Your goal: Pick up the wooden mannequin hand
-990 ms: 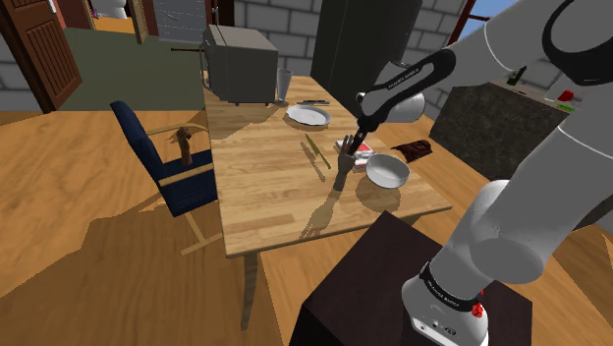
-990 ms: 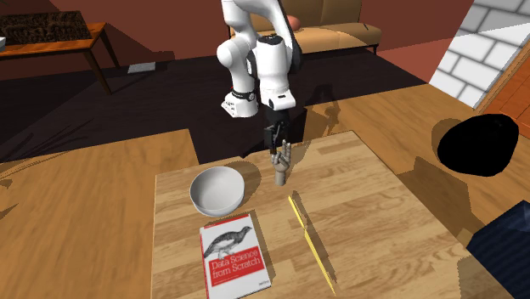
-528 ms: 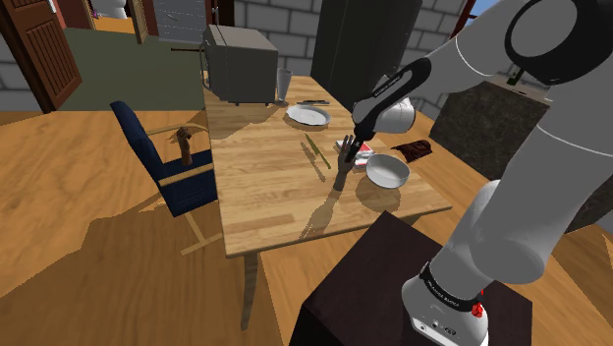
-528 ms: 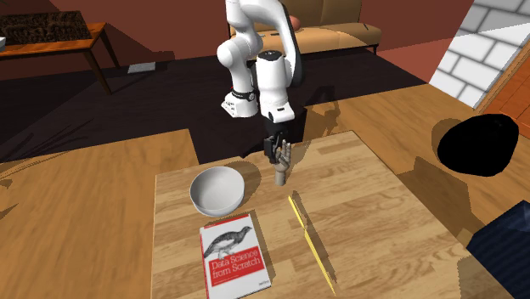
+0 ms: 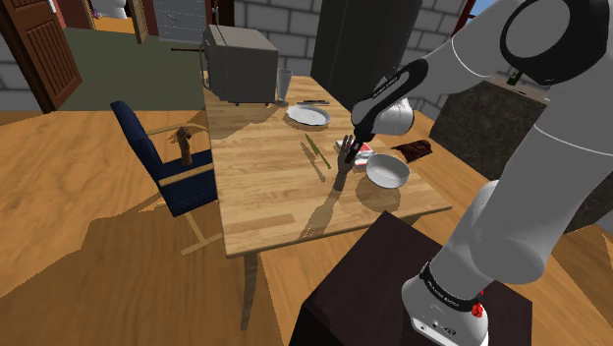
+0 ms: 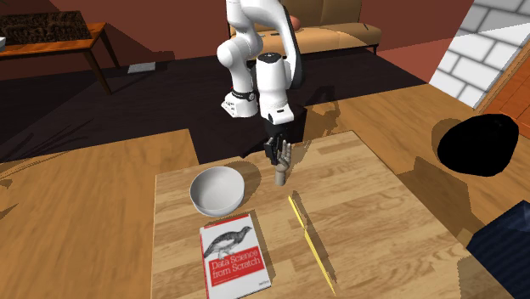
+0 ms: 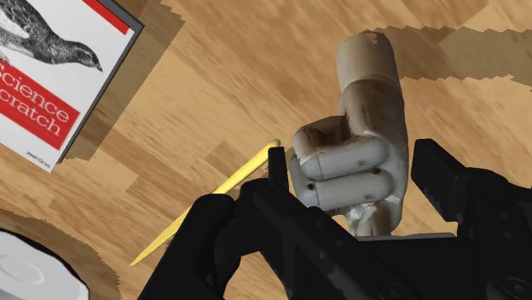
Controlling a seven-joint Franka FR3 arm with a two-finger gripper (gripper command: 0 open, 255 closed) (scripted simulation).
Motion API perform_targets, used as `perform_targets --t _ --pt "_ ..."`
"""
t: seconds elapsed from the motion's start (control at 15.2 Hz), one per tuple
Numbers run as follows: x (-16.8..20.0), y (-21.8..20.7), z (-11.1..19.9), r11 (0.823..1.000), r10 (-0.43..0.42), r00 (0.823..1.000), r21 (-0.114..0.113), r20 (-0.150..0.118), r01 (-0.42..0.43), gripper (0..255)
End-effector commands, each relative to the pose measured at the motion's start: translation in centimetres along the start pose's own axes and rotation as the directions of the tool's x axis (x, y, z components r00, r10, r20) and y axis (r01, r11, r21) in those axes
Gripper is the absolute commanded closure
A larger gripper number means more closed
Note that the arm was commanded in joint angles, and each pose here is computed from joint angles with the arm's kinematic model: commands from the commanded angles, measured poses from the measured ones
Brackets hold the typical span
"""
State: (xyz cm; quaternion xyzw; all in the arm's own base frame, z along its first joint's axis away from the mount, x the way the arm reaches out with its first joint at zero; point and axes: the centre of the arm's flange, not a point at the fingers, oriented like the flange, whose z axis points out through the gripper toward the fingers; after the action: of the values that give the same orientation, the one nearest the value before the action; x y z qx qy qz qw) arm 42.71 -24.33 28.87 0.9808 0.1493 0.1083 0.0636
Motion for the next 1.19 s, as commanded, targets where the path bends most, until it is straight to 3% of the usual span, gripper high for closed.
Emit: perform_targets --t 0.0,0.2,1.12 --pt "-0.1 -0.1 0.1 1.0 0.0 1.0 0.002 0.003 0.0 255" --pt "-0.1 0.0 0.1 1.0 0.0 1.0 0.002 0.002 0.0 255" --pt "1.4 1.1 -7.1 1.0 0.0 1.0 0.002 0.003 0.0 255"
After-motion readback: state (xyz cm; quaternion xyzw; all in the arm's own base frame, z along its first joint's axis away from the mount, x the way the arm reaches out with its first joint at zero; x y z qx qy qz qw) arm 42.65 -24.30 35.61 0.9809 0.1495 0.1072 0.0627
